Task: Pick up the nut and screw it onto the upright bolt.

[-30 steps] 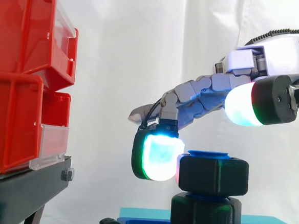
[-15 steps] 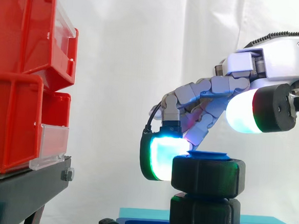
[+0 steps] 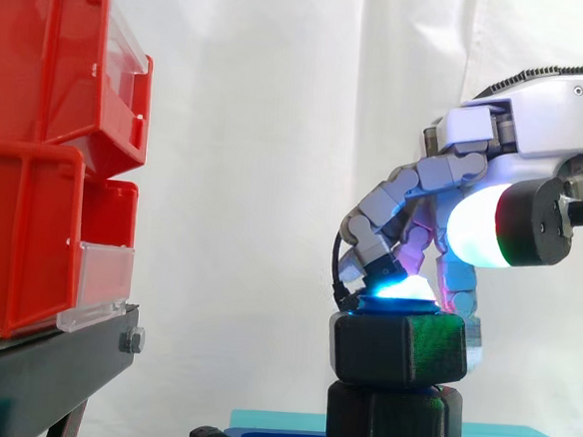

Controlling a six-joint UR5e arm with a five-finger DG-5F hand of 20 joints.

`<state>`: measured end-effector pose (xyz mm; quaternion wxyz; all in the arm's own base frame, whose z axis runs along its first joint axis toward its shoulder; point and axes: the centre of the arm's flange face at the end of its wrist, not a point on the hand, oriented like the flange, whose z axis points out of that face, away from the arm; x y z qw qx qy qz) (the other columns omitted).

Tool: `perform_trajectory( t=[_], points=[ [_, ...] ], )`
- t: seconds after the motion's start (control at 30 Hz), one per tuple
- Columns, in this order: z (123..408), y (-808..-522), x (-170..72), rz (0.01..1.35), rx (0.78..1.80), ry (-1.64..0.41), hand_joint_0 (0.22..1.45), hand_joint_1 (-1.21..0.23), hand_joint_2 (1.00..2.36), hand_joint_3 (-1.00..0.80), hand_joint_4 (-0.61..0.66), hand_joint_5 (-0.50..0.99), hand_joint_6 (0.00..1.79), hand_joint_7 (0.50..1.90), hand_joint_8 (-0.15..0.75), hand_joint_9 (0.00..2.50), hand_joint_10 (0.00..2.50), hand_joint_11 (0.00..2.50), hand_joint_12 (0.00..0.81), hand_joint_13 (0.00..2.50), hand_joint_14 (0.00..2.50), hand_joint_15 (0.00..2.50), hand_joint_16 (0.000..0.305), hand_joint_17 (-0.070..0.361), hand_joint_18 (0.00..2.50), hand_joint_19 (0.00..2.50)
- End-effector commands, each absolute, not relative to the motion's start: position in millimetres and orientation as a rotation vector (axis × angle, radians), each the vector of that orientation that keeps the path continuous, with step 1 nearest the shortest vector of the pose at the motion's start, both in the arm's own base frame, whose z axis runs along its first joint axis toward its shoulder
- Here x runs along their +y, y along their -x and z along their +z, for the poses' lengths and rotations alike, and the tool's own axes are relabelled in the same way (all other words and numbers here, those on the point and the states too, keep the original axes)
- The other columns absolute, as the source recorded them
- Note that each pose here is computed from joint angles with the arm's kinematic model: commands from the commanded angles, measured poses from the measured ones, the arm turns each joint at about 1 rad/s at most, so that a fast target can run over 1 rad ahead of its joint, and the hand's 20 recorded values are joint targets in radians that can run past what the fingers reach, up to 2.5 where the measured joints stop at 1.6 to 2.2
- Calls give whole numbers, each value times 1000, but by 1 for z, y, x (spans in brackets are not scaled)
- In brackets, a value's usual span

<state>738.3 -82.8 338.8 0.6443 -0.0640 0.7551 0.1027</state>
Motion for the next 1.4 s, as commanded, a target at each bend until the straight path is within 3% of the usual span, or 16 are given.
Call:
perform_trajectory(
  t=[0.0,0.07,0.13,0.4,0.53,0.7,0.9,1.2,1.37],
  points=[
    [354,-736,-91,217,1743,153,513,-233,1000,-500,78,98,555,1331,216,1599,0,0,148,1013,0,0,8,17,673,0],
    [355,-736,-91,216,1743,155,507,-207,1000,-500,101,88,500,1394,237,1519,0,6,180,921,0,0,13,29,547,0],
    [360,-737,-91,214,1732,157,506,-201,1000,-500,118,72,502,1358,248,1498,2,16,190,902,0,0,14,31,522,0],
    [370,-741,-88,215,1709,161,490,-173,1000,-500,225,-55,504,836,230,1148,0,0,245,691,0,0,26,59,324,0],
    [370,-743,-84,213,1695,165,478,-163,1000,-500,200,-77,502,720,232,996,0,0,262,583,0,0,32,71,219,0],
    [352,-746,-71,223,1675,173,471,-143,1000,-500,203,-50,503,801,230,910,0,0,285,490,0,0,34,76,132,0],
    [334,-747,-57,260,1666,134,471,-140,1000,-500,203,-48,503,800,232,882,0,0,292,464,0,0,34,77,100,0],
    [333,-746,-51,274,1683,132,470,-141,1000,-500,203,-42,503,828,237,875,0,0,295,456,0,0,35,78,82,0],
    [332,-746,-50,275,1683,133,475,-150,1000,-500,200,-22,505,967,239,881,0,0,293,458,0,0,34,77,88,0]
  ],
)
